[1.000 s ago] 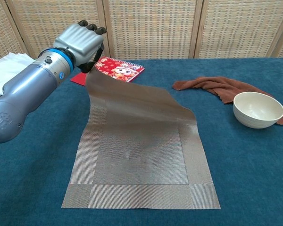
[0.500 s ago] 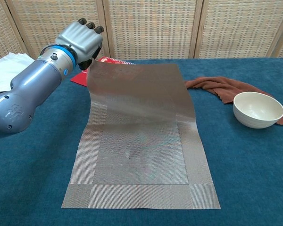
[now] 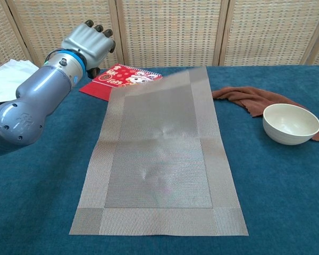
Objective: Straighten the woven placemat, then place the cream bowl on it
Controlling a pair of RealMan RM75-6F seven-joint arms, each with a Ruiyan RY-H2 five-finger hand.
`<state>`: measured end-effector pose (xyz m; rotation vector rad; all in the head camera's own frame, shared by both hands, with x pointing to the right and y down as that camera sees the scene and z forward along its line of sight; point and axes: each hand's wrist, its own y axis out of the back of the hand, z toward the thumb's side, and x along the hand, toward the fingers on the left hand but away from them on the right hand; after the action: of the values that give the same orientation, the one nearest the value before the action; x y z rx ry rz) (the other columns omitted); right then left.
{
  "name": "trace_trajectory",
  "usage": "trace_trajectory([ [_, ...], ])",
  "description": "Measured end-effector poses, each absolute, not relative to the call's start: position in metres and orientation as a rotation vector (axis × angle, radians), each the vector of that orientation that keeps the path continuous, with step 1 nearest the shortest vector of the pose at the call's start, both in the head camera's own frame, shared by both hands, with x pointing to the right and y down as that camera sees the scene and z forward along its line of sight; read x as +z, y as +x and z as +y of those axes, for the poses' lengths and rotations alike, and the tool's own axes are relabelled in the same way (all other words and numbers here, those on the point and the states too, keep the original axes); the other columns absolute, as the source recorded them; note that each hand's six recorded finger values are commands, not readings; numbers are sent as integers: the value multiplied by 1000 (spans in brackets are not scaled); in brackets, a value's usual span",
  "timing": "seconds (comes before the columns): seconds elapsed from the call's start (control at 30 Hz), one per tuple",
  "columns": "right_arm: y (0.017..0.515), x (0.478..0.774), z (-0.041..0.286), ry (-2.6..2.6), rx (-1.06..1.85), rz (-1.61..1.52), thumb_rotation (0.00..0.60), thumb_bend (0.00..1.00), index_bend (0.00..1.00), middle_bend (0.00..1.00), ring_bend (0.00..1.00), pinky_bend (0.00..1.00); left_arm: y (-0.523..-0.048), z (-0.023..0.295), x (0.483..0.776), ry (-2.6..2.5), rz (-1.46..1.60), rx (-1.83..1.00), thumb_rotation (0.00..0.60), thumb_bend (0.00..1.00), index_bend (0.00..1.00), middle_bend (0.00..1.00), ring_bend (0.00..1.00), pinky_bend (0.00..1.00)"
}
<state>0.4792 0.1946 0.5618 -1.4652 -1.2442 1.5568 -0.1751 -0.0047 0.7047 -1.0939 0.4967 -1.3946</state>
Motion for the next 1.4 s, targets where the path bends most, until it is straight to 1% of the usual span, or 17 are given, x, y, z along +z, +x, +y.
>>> trace_trajectory([
  [0.03,479,562,195,-1465,1557,-1244,600,246,123,0,0,0,-176,-5,704,-1099,503,-1391,600,395,164,0,0,0],
  [0.1,479,562,195,-1464,1557,-1243,600,246,123,0,0,0,-178,-4,702,-1118,523,-1382,600,342,136,0,0,0],
  [0.3,477,562,195,-1467,1556,-1233,600,246,123,0,0,0,-191,2,691,-1182,600,-1345,600,237,99,0,0,0],
  [0.47,475,563,196,-1468,1554,-1226,600,246,122,0,0,0,-210,12,677,-1262,684,-1311,600,228,91,0,0,0],
  [0.63,473,563,196,-1469,1549,-1218,600,240,122,0,0,0,-238,31,659,-1347,754,-1299,600,219,76,0,0,0],
  [0.83,469,565,198,-1478,1545,-1200,600,222,123,0,0,0,-285,63,632,-1420,788,-1327,600,215,63,0,0,0],
  [1.07,461,566,200,-1504,1523,-1182,600,217,122,0,0,0,-353,116,600,-1440,801,-1431,600,215,59,0,0,0],
  [1.17,459,565,201,-1513,1515,-1178,600,217,123,0,0,0,-370,135,590,-1441,818,-1453,600,215,59,0,0,0],
  [1.4,451,565,203,-1540,1486,-1155,600,218,125,0,0,0,-395,167,577,-1452,882,-1475,600,215,61,0,0,0],
])
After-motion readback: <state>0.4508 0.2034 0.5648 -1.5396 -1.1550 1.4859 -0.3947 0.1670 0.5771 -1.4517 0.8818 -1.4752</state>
